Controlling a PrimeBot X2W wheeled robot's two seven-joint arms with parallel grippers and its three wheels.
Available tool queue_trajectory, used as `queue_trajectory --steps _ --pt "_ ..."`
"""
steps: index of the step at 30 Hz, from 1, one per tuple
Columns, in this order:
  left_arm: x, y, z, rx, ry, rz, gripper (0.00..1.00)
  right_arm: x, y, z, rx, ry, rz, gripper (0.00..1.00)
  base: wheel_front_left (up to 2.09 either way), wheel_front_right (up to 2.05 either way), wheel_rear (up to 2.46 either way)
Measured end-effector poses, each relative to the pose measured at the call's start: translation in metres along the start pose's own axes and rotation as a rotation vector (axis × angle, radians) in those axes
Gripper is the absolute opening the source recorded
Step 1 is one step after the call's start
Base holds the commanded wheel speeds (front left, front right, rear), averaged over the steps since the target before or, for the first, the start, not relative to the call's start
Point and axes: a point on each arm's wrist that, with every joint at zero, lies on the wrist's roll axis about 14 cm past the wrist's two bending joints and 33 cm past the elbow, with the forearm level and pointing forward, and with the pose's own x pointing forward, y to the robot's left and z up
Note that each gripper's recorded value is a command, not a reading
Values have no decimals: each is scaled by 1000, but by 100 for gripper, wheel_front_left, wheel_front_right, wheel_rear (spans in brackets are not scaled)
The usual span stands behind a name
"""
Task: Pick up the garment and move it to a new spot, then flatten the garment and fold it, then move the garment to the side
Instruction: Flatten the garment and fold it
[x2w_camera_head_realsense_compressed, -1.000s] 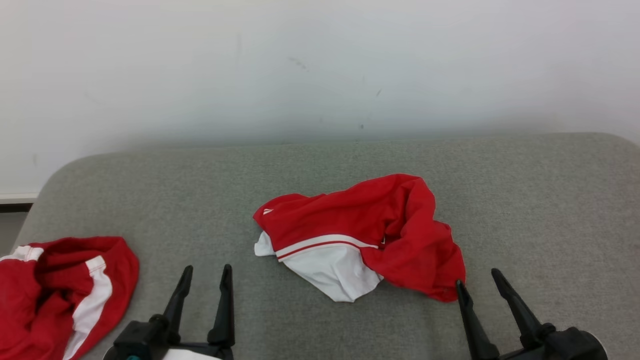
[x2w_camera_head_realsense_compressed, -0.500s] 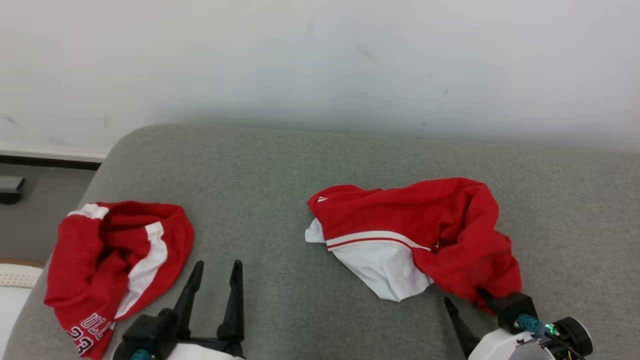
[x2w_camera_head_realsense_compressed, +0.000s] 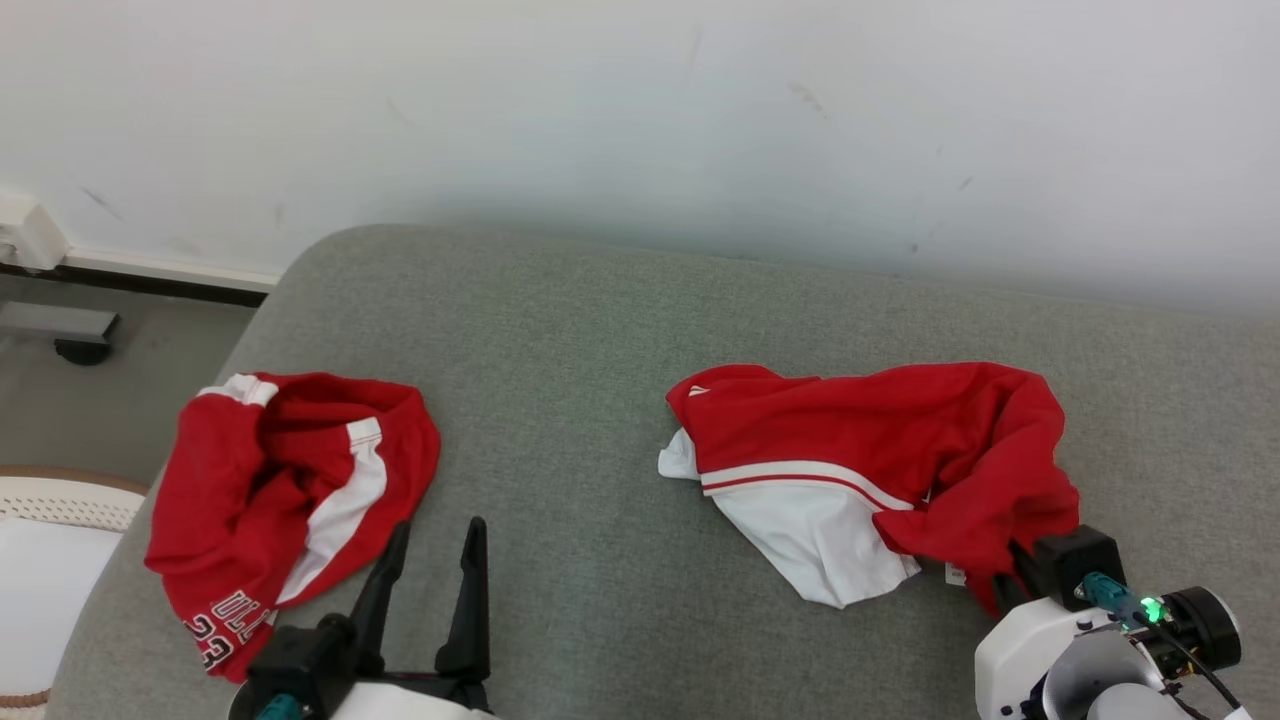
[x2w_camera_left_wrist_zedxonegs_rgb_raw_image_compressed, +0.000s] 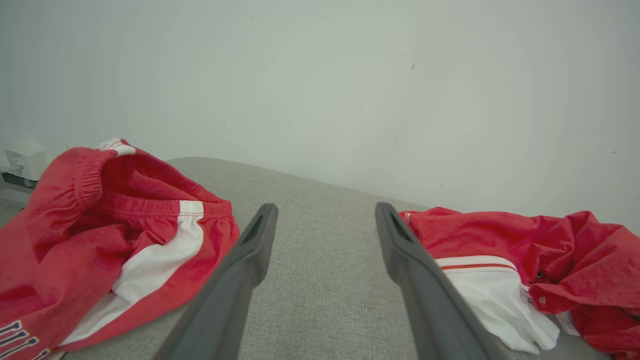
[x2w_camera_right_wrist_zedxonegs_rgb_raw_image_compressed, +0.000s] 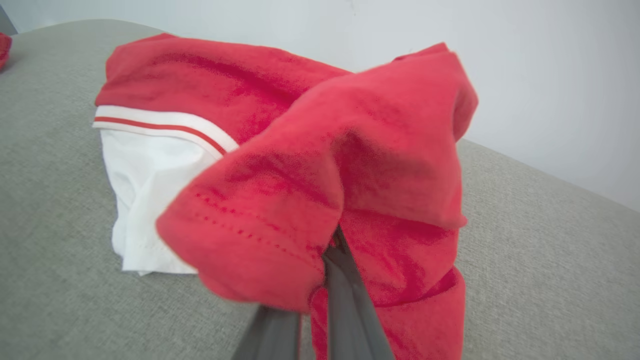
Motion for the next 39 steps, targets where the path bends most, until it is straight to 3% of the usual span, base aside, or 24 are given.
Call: queue_trajectory --steps 9,17,21,30,31,32,33,39 --pt "0 -3 -1 -7 2 -8 100 -8 -27 52 73 -153 -73 0 0 0 0" --pt "12 -9 -15 -11 39 -32 100 -6 -106 95 33 -155 -182 0 0 0 0" --pt "18 -7 -23 -11 63 -29 100 -1 -149 85 73 -71 -258 0 0 0 0" --pt "23 7 -31 -1 86 6 100 1 -214 17 141 222 -384 0 0 0 0" --pt "23 8 -32 0 87 8 100 0 -218 11 148 245 -394 49 0 0 0" --pt "22 8 -32 0 88 9 100 -2 -220 8 150 262 -398 49 0 0 0" --pt "22 8 -32 0 88 9 100 -3 -221 4 156 275 -402 100 0 0 0" --pt "22 0 -27 -6 74 -16 100 -15 -222 -4 183 292 -413 100 0 0 0"
